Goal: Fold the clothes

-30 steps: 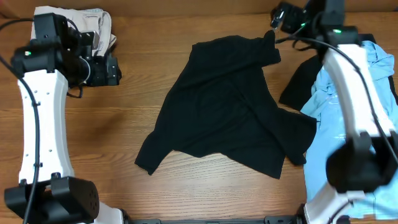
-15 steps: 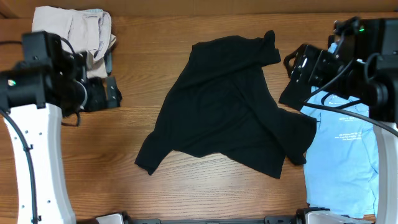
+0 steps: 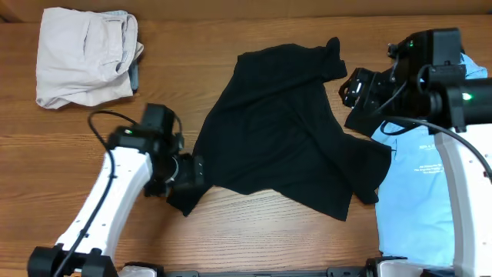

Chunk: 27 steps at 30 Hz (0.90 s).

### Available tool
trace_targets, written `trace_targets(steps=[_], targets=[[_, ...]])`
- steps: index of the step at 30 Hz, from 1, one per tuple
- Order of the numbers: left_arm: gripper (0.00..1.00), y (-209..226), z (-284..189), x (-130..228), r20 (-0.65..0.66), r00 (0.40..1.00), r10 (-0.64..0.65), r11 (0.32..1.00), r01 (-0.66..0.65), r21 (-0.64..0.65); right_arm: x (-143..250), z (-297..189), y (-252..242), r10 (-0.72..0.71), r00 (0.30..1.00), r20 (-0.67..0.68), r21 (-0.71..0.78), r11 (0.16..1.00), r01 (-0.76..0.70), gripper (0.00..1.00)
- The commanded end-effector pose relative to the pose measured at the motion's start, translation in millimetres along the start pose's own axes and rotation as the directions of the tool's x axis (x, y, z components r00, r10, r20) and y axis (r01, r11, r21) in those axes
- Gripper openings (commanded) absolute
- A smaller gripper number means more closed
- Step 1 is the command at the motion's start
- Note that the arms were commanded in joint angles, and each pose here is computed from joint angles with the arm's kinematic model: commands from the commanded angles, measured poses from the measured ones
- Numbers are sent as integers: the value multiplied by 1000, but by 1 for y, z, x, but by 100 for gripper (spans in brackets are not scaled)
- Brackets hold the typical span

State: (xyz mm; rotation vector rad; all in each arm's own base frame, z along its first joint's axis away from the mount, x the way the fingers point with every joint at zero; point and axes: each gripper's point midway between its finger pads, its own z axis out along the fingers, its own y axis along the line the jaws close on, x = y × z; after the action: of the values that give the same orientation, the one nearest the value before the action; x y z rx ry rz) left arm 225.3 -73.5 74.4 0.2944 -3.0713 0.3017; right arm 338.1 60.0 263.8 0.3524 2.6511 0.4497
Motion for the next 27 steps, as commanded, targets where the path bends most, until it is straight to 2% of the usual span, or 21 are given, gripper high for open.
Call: trace_targets(steps=[1,5,9,11,13,14,18,22,27], targets=[[96,4,15,14,-26,996,-86,996,85,-17,4,15,-5,5,1000,-28,19,1000,-5,98],[95,22,30,26,-46,988,-150,985,145,-93,8,30,-11,9,999,-42,25,1000,-8,98],[91,29,36,24,-21,988,-153,982,150,-119,12,42,-15,12,999,-52,26,1000,-10,98],[82,29,37,19,2,989,-148,982,147,-121,14,46,-16,12,998,-56,28,1000,-11,98],[66,31,37,13,27,989,-143,981,145,-129,15,48,-18,14,998,-61,30,999,-12,98],[61,32,37,11,37,989,-140,980,144,-135,16,48,-18,14,998,-63,31,999,-12,98],[54,34,42,7,49,989,-138,979,143,-146,18,50,-19,17,997,-73,35,999,-15,98],[41,34,54,0,50,989,-137,979,143,-145,21,51,-21,20,996,-82,39,999,-17,97],[39,35,71,-5,25,991,-134,978,136,-158,22,51,-21,24,996,-87,41,999,-21,97]])
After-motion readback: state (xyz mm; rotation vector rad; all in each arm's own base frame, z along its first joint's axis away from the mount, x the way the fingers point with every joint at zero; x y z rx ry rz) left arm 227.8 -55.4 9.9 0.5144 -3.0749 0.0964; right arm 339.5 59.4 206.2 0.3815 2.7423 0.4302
